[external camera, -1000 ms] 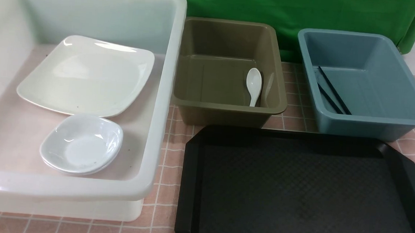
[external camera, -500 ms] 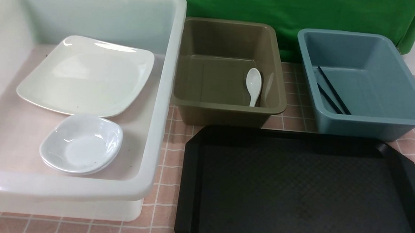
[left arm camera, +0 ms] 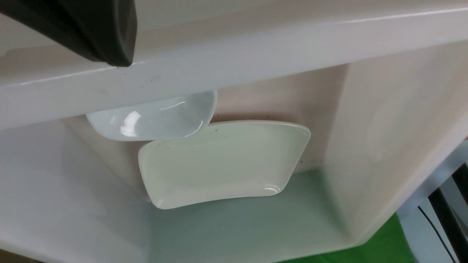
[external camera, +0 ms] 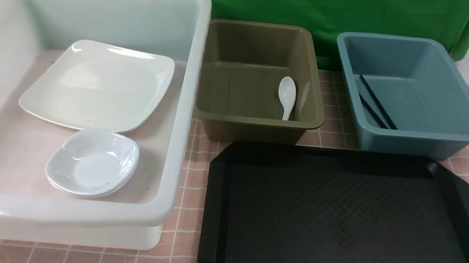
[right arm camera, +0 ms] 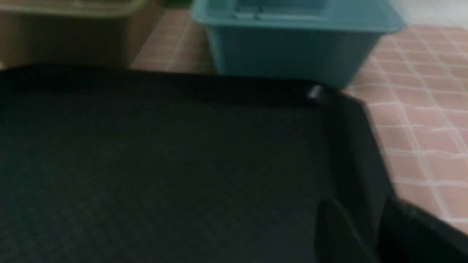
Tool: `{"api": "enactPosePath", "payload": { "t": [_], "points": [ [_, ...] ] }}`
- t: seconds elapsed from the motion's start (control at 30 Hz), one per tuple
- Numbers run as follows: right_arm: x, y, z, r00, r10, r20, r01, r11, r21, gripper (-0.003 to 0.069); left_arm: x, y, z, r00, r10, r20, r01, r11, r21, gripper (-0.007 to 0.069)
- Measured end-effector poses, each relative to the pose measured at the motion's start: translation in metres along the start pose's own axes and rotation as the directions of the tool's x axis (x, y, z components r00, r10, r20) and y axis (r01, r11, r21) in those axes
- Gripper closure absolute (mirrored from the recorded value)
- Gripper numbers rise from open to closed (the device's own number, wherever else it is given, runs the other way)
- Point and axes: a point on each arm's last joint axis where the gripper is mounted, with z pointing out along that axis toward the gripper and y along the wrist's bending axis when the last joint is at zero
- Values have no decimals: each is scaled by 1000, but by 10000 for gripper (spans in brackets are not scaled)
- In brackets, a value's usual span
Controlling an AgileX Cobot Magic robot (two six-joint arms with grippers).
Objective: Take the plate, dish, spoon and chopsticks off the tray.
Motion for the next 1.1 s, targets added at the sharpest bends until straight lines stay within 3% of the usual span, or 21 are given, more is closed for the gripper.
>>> {"api": "enactPosePath", "payload": {
  "t": [1.1],
  "points": [
    [1, -1, -1, 1000, 1, -10, -1, 1000, 16, 419, 0, 0, 0, 1000, 18, 5, -18, 1000, -5, 620]
  ]
}}
